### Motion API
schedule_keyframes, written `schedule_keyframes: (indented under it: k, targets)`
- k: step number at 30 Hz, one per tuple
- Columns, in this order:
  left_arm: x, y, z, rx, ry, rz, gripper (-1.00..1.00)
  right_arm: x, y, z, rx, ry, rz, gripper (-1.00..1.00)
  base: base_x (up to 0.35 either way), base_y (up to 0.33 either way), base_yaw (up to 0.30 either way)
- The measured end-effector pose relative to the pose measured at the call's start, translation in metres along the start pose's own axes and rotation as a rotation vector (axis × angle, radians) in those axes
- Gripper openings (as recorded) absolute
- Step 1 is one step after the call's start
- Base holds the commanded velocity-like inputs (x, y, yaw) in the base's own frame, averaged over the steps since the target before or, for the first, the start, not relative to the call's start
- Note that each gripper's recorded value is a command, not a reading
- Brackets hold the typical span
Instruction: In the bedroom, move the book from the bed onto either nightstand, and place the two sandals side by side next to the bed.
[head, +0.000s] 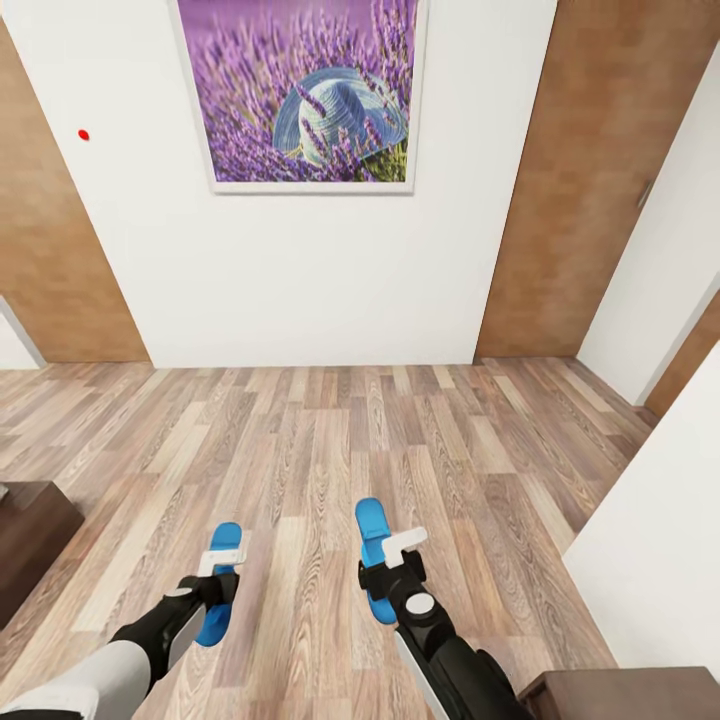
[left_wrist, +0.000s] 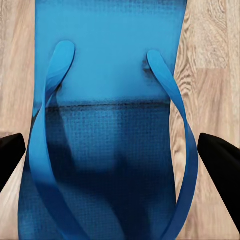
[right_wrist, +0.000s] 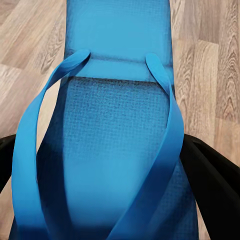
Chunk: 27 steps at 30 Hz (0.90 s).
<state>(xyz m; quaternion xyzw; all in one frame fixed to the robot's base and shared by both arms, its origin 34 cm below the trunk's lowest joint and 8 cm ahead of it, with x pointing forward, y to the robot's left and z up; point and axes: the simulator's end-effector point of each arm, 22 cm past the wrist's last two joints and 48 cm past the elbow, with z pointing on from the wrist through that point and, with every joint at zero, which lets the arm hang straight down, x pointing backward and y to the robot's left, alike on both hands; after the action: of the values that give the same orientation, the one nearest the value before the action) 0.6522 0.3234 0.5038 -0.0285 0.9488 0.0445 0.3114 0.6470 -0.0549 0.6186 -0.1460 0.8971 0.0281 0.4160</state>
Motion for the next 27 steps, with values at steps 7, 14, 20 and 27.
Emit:
schedule_keyframes:
  k: [7,14,20,27]
  targets:
    - [-0.01,0.004,-0.01,-0.018,-0.031,0.001,-1.0,-0.006,-0.004,-0.006,0.005,0.009,0.0,-1.0,0.0,0.0,0.0]
    - [-0.019,0.012,-0.02,-0.049,-0.038,0.0,-1.0,-0.019,-0.006,-0.014,0.004,0.004,-0.004,-1.0,0.0,0.0,0.0]
    - [-0.026,0.013,-0.028,-0.053,-0.039,0.001,-1.0,-0.028,-0.007,-0.021,0.003,0.003,-0.005,-1.0,0.0,0.0,0.0]
    - [-0.034,0.013,-0.038,-0.052,-0.04,-0.001,-1.0,-0.038,-0.005,-0.028,-0.004,0.004,-0.008,-1.0,0.0,0.0,0.0]
